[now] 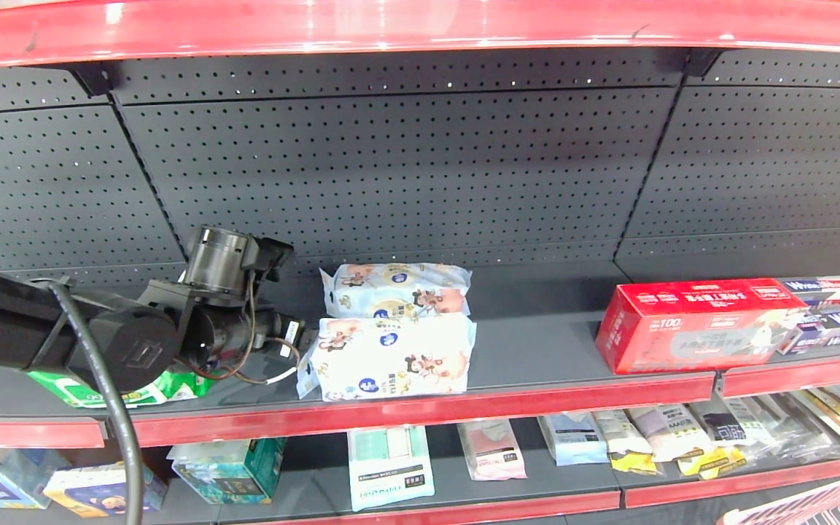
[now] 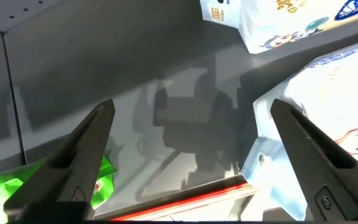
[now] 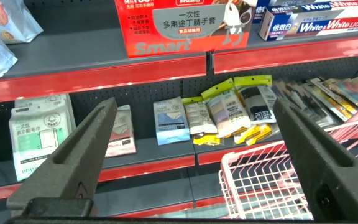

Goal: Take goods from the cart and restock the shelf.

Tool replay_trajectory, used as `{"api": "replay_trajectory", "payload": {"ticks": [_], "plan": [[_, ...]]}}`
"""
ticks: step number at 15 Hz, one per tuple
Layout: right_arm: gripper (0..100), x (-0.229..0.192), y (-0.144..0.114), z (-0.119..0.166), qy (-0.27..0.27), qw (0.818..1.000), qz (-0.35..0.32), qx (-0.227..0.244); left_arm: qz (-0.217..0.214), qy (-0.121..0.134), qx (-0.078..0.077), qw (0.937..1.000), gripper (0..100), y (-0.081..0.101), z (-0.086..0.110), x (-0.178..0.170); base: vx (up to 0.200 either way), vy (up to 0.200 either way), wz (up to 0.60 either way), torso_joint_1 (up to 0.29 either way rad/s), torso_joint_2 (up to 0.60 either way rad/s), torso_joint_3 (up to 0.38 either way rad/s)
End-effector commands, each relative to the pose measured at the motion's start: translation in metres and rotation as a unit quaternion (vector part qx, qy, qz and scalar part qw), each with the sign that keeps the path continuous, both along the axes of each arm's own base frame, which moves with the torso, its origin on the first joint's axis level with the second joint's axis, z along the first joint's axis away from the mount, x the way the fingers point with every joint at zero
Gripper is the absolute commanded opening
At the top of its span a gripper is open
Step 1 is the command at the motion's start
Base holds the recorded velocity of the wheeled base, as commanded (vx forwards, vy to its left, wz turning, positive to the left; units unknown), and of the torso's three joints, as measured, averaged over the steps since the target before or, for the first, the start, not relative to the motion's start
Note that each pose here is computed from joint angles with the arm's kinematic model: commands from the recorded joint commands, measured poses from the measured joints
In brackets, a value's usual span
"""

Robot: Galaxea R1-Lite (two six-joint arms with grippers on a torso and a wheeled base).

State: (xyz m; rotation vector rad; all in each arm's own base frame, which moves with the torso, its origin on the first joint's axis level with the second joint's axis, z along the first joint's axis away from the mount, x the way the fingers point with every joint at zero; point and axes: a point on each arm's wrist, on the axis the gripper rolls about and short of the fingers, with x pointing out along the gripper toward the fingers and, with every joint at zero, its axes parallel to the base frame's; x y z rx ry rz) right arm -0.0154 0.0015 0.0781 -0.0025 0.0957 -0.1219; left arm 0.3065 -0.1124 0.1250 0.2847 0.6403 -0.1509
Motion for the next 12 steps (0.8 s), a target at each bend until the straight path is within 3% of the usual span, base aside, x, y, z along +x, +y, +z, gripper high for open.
{"api": "replay_trajectory", "payload": {"ticks": [1,12], "plan": [[100,0.0002,0.0000,-0.0003,0.001,1.000,0.000,0.000,-0.001,-0.001,0.001,1.0000,100,-0.0010,0.0001,-0.0004,0.000,0.000,0.00,0.000,0.00,0.000],[100,0.0001,0.0000,0.0001,0.001,1.000,0.000,0.000,-0.002,-0.002,0.001,1.0000,100,-0.0026,0.0014,-0.0002,0.000,0.000,0.00,0.000,0.00,0.000]]}}
